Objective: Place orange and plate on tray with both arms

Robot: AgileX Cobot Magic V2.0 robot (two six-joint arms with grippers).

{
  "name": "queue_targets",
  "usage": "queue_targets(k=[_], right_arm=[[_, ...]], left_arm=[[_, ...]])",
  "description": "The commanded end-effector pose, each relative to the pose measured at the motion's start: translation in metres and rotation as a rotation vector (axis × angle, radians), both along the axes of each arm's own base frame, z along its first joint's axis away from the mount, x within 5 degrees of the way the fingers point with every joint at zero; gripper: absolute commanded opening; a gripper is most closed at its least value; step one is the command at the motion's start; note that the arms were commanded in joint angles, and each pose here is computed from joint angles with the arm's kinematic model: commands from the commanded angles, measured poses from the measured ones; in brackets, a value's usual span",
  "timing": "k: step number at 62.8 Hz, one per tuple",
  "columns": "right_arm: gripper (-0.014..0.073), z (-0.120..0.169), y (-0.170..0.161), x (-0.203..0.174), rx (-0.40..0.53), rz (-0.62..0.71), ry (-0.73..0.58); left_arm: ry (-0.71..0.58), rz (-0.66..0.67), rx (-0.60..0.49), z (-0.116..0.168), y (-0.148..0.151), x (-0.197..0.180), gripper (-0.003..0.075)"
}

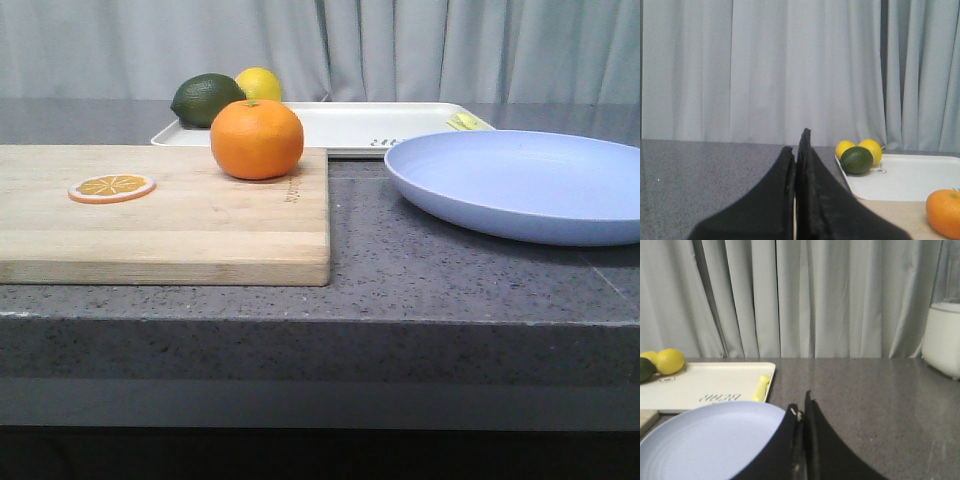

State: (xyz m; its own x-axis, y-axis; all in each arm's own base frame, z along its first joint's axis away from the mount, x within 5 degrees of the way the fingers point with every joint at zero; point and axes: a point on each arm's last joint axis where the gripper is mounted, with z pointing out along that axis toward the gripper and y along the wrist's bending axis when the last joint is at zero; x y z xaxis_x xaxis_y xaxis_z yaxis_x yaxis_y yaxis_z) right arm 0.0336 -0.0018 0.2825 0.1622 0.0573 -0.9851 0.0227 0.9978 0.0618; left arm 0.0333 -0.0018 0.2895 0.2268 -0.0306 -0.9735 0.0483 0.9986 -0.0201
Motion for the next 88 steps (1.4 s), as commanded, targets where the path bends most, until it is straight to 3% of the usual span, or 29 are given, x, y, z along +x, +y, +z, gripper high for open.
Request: queue_targets(k=[1,13,22,28,37,62,67,74,81,88], right_arm=[[-0.0065,0.037,-0.001,-0.01,-0.034,-0.02,-0.082],[-0.0065,0.09,-0.002,-0.004,-0.034,-0.031,-0.025],[-0.0065,0.109,-0.004,0.015,-0.068,-0.046,0.13],[-0.0065,0.103,-0.005,0.032,-0.114,-0.05,0.281],[-0.0065,0.088,-0.006,0.053,-0.11,-0.047,0.45],[-0.0056,0.073,-0.006,0.078,-0.091,-0.031,0.592],[0.0027,0.071,-0.006,0.08,-0.089,-0.03,0.609],[0.0272,0.071,-0.005,0.081,-0.075,-0.022,0.614],[0.0538,0.07,-0.003,0.081,-0.057,-0.008,0.621],[0.0645,0.068,-0.002,0.08,-0.05,0.004,0.646]], left_arm=[[-0.105,-0.014,-0.02,0.037,0.0,-0.018,-0.002],[-0.009,-0.021,-0.01,0.08,0.0,-0.02,-0.002],[0.206,-0.029,0.003,0.096,-0.002,-0.001,-0.002],[0.315,-0.031,0.008,0.095,-0.003,0.014,-0.002],[0.382,-0.032,0.008,0.091,-0.004,0.031,-0.002],[0.456,-0.031,0.01,0.085,-0.005,0.052,-0.0019],[0.459,-0.031,0.01,0.084,-0.005,0.052,0.0004],[0.457,-0.031,0.01,0.085,-0.005,0.053,0.013],[0.45,-0.031,0.01,0.085,-0.005,0.053,0.0371],[0.45,-0.049,-0.017,0.085,-0.006,0.054,0.0572]])
